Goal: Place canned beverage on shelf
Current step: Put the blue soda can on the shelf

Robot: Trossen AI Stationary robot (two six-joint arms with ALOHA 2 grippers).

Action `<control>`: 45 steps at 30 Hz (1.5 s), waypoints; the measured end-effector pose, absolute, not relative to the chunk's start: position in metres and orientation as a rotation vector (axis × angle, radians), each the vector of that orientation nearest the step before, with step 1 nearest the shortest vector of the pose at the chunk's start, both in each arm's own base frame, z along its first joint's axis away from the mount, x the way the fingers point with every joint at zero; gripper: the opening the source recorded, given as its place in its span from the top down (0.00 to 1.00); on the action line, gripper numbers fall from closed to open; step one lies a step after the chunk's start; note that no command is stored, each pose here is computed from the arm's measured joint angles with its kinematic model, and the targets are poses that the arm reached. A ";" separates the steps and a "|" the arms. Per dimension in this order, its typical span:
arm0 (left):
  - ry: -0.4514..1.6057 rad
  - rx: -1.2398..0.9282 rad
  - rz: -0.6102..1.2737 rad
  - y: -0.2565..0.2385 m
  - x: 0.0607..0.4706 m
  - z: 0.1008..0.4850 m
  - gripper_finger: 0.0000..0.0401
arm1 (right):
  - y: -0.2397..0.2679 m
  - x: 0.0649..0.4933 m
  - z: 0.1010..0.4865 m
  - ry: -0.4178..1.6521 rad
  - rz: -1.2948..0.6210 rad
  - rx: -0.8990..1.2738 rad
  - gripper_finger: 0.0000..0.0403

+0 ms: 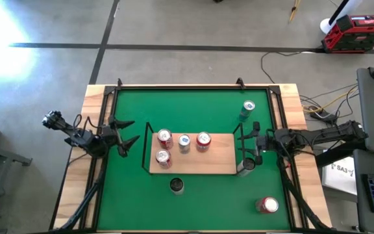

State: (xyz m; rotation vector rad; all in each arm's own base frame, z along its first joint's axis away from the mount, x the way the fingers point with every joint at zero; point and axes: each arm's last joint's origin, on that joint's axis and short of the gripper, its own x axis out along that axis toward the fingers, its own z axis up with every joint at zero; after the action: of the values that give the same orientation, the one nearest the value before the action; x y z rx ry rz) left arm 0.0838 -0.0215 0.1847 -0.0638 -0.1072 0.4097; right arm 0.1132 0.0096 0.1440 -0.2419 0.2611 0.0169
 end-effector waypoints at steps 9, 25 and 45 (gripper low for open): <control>-0.105 -0.062 0.410 -0.022 0.084 0.185 0.15 | 0.010 0.113 0.144 0.259 0.008 -0.195 0.51; -0.106 -0.063 0.409 -0.022 0.084 0.186 0.15 | 0.000 0.103 0.184 0.376 -0.338 0.093 0.51; -0.100 -0.058 0.410 -0.022 0.084 0.185 0.15 | -0.007 0.084 0.270 0.436 -0.901 0.754 0.51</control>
State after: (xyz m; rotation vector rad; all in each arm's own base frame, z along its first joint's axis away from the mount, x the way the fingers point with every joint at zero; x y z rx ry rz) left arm 0.0844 -0.0219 0.1851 -0.0578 -0.1005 0.4098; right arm 0.0840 -0.0075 0.2703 0.7535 0.4362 -0.9006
